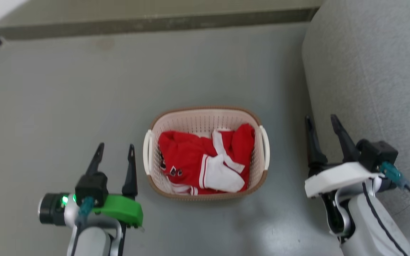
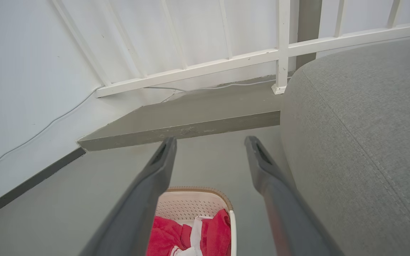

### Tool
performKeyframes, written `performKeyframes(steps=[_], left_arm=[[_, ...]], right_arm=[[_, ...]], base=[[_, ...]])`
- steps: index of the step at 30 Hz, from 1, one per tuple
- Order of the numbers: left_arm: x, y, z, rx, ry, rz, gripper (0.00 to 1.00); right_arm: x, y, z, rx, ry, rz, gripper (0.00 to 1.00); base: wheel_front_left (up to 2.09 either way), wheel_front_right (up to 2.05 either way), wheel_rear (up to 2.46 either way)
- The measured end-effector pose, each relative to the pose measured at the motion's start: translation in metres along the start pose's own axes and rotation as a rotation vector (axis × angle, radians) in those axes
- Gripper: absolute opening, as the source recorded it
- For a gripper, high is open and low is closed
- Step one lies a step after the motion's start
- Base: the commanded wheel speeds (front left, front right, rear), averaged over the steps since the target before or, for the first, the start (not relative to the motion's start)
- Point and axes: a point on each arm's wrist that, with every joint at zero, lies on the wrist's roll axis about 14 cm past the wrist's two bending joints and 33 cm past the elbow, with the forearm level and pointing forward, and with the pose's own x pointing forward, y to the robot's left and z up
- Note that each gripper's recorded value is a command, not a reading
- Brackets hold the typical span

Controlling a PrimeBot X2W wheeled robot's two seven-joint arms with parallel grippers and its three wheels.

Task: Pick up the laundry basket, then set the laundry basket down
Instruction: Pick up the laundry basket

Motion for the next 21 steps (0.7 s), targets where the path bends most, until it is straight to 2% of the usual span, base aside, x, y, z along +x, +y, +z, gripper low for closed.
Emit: performKeyframes(steps=[21], left_arm=[[0.07, 0.012, -0.095, -0.046, 0.274, -0.027, 1.0]], right_arm=[[0.066, -0.029, -0.104, 0.032, 0.273, -0.043, 1.0]], base=[[0.0, 0.0, 0.0]])
